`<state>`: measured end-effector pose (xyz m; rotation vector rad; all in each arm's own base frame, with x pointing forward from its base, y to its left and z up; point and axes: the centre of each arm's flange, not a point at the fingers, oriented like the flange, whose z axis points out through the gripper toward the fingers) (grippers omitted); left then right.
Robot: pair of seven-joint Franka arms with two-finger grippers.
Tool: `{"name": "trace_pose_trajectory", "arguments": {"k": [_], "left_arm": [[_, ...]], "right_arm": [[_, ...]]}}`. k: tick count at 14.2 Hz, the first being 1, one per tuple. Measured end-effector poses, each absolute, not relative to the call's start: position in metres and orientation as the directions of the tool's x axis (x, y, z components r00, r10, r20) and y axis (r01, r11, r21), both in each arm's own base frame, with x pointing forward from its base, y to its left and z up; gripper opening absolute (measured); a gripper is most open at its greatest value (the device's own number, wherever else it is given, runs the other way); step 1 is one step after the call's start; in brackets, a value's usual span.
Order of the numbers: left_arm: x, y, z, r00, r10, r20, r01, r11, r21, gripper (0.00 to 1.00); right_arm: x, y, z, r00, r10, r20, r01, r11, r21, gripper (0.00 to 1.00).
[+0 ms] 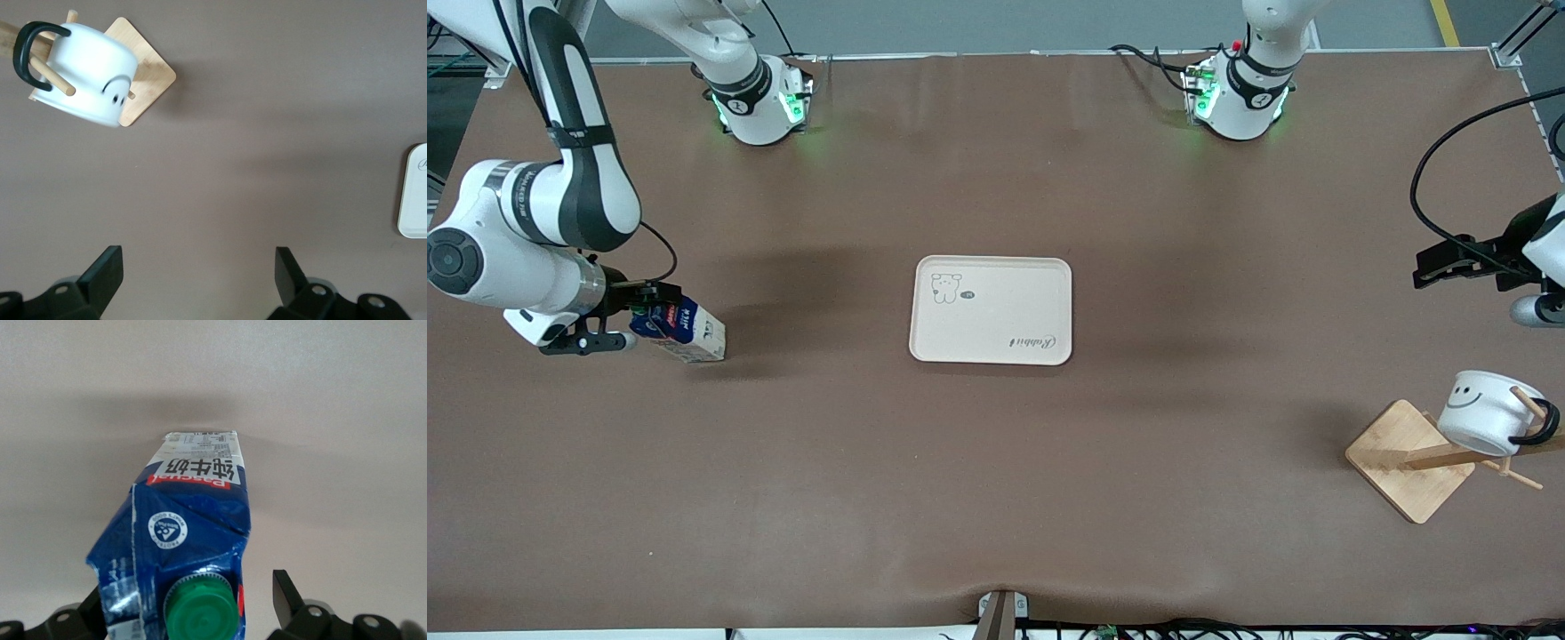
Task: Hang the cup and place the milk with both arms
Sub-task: 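Release the mug and milk carton and raise both grippers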
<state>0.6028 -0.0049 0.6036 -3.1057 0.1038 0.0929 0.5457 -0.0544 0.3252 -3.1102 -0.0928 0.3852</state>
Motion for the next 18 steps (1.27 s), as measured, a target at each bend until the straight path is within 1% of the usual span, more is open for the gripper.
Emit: {"name": "trace_pose_trajectory", "arguments": {"k": [5, 9, 12, 14, 15, 18], "left_arm": [[0.586, -0.029, 0.634, 0.996, -0.084, -0.021, -0.086, -0.994, -0.074, 1.0], [0.57, -0.052, 0.646, 0.995, -0.091, -0.041, -0.095, -0.991, -0.093, 1.0], [0.56, -0.045, 0.651, 0.997, -0.065, -0.043, -0.068, -0.995, -0.067, 1.0], [0.554, -0.043, 0.653, 0.997, -0.058, -0.042, -0.06, -0.996, -0.07, 1.0], [0.551, -0.043, 0.654, 0.997, -0.057, -0.042, -0.06, -0.996, -0.072, 1.0], [0.542, -0.042, 0.656, 0.998, -0.054, -0.044, -0.057, -0.995, -0.077, 1.0]], "right_arm": [[0.545, -0.049, 0.331, 0.96, 0.067, -0.271, 0.064, -0.998, -0.021, 1.0], [0.556, -0.043, 0.36, 0.956, 0.076, -0.285, 0.07, -0.997, -0.032, 1.0], [0.572, -0.038, 0.402, 0.962, 0.084, -0.261, 0.078, -0.996, -0.033, 1.0], [0.587, -0.032, 0.437, 0.976, 0.093, -0.197, 0.087, -0.996, -0.037, 1.0], [0.595, -0.025, 0.461, 0.982, 0.104, -0.16, 0.1, -0.994, -0.035, 1.0], [0.609, -0.013, 0.55, 0.987, 0.125, -0.104, 0.123, -0.992, -0.024, 1.0]]}}
